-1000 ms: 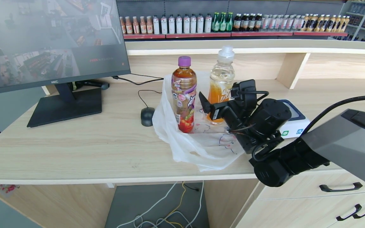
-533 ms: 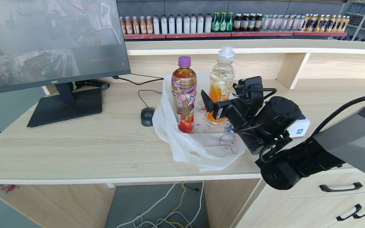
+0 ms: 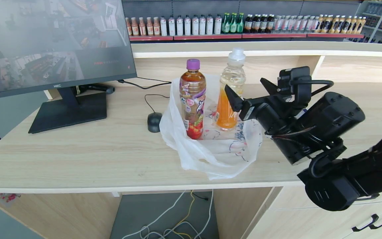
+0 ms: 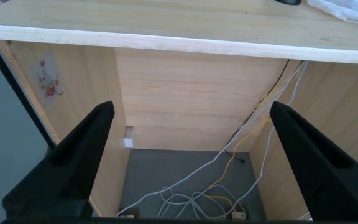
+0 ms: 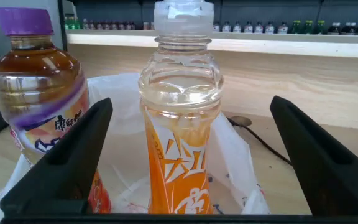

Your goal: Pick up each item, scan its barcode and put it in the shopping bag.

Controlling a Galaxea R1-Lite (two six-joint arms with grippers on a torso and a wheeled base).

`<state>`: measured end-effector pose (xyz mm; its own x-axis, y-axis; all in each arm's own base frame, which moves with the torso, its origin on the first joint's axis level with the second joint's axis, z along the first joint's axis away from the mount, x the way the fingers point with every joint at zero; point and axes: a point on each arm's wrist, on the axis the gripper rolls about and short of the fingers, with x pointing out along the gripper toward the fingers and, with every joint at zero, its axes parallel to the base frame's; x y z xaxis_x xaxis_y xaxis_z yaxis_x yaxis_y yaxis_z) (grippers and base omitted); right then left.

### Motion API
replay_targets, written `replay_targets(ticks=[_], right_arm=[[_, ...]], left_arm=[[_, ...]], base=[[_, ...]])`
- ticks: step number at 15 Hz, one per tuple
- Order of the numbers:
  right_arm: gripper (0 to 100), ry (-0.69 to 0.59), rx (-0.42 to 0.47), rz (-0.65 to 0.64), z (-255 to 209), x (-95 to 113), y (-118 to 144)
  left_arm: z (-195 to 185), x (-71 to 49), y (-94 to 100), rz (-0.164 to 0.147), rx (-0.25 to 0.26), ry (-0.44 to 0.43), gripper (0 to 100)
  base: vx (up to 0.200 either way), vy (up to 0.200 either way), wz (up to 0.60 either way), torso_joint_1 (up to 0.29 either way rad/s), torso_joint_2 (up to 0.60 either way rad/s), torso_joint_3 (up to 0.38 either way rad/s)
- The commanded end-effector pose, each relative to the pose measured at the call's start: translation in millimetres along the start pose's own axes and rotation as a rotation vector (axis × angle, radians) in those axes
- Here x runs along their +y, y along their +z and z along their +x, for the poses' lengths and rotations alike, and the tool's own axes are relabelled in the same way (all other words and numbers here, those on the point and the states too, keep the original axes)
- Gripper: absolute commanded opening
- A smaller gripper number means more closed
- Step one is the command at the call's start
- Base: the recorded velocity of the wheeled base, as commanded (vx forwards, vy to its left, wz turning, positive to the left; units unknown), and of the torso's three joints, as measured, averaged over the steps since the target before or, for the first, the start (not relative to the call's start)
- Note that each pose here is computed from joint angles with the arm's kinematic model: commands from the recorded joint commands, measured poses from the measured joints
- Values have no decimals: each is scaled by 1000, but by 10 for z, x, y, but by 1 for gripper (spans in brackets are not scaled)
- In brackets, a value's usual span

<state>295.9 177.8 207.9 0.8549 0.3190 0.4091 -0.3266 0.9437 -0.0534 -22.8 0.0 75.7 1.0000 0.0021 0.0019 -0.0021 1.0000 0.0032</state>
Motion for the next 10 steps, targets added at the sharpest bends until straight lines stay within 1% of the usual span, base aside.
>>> replay_targets(ticks=[1,2,3,4,5,6,7,8,9,10], right_arm=[[100,-13,-45,9,-359,-148,417],[100,-27,-43,13,-522,-230,498],[100,-31,-37,19,-641,-271,535],[100,-51,-31,36,-981,-387,647],[100,-67,-19,39,-1157,-452,673],[100,-95,10,43,-1546,-560,699],[100,-111,53,75,-1884,-607,648],[100,-114,89,86,-2125,-624,594],[100,-118,84,96,-2175,-633,627],[100,-122,97,101,-2279,-646,672]], left_arm=[[0,0,1,1,-1,1,100],[0,0,1,0,-1,-1,100],[0,0,1,0,-1,1,100],[0,0,1,1,-1,-1,100],[0,0,1,0,-1,-1,100],[0,0,1,0,-1,1,100],[0,0,1,0,-1,-1,100],[0,0,1,0,-1,1,100],[0,0,1,0,-1,1,100],[0,0,1,1,-1,1,100]], base=[[0,0,0,0,0,0],[0,0,0,0,0,0],[0,0,0,0,0,0],[0,0,0,0,0,0],[0,0,0,0,0,0],[0,0,0,0,0,0],[0,0,0,0,0,0],[0,0,0,0,0,0],[0,0,0,0,0,0],[0,0,0,0,0,0]])
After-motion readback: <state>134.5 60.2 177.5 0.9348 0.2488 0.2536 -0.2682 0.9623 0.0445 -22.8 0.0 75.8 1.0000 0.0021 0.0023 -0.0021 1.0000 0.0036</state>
